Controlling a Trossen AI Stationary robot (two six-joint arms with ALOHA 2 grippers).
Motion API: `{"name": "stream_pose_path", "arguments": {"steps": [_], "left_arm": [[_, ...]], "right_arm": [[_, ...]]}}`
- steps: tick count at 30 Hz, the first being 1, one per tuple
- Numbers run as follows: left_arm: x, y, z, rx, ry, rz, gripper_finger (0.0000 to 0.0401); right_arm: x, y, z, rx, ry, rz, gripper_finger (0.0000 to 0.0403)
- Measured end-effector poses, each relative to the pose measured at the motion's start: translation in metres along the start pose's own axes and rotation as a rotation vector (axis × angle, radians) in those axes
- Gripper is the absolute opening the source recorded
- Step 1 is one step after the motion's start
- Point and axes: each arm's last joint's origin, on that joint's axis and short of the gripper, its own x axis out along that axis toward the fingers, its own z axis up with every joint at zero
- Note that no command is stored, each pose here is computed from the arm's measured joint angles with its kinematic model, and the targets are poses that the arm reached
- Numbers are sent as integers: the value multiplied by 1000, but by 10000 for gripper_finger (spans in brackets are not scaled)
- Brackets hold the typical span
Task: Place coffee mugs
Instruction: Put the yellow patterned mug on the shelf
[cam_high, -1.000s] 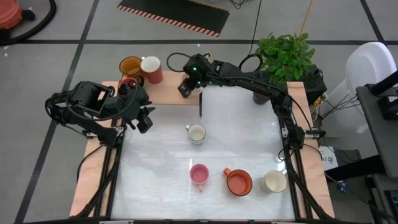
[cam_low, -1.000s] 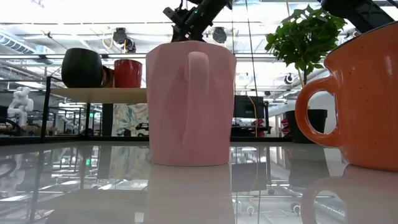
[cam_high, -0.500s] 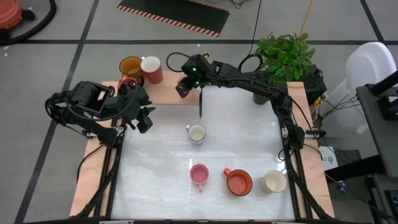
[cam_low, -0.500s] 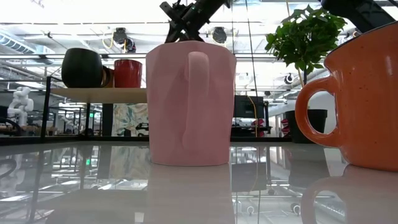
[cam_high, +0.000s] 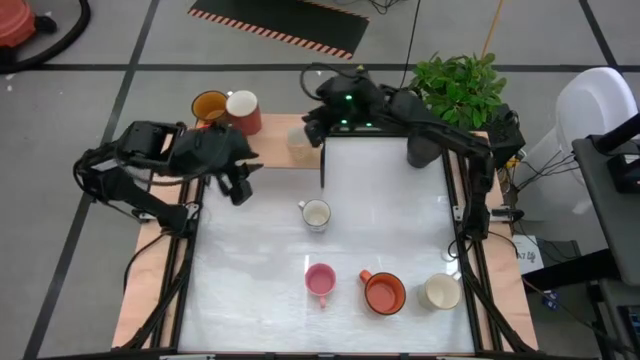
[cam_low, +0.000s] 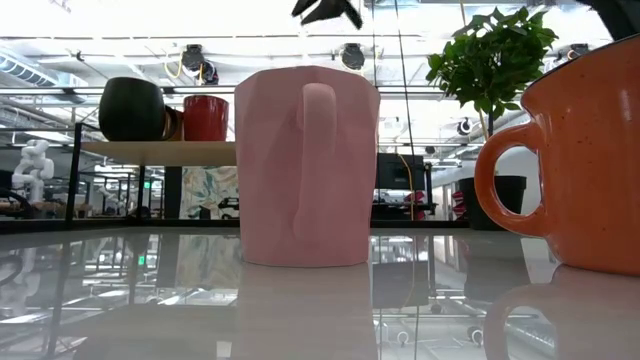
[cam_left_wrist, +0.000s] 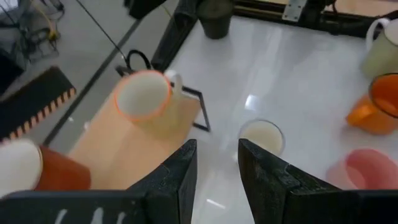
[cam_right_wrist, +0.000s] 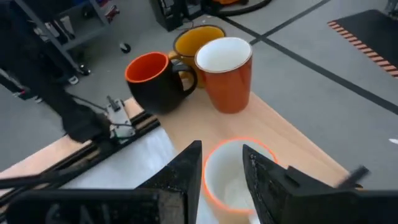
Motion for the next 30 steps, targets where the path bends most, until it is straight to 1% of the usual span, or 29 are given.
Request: {"name": "stream_pose_path", "arguments": {"steps": [5, 8, 11, 14, 17, 19, 23, 24, 25, 27, 30], "left_arm": [[25, 10, 13, 80, 10, -18, 122], [43, 13, 20, 138, 32, -50, 122], [56, 14, 23, 206, 57, -39, 122], [62, 16, 24, 259, 72, -10, 122], [64, 17, 24, 306, 76, 11, 122], [66, 18, 25, 299, 81, 36, 122], [72, 21, 26, 202, 85, 175, 122], [74, 24, 26, 187, 94, 187, 122], [77, 27, 25, 182, 116, 187, 122], [85, 32, 24, 169, 159, 147, 122], [94, 40, 24, 125, 192, 25, 122]], "right_arm": [[-39, 6, -3, -48, 49, 9, 101], [-56, 13, -6, -70, 66, 29, 101], [-70, 21, -12, -88, 105, 37, 101], [-89, 24, -20, -84, 143, -19, 101], [-112, 25, -24, -80, 147, -74, 101], [-126, 25, -26, -83, 134, -95, 101], [-146, 26, -28, -95, 120, -108, 101], [-149, 26, -29, -100, 119, -117, 101], [-152, 25, -30, -104, 120, -119, 101], [-160, 23, -33, -116, 138, -139, 101], [-166, 18, -39, -136, 187, -188, 101]]}}
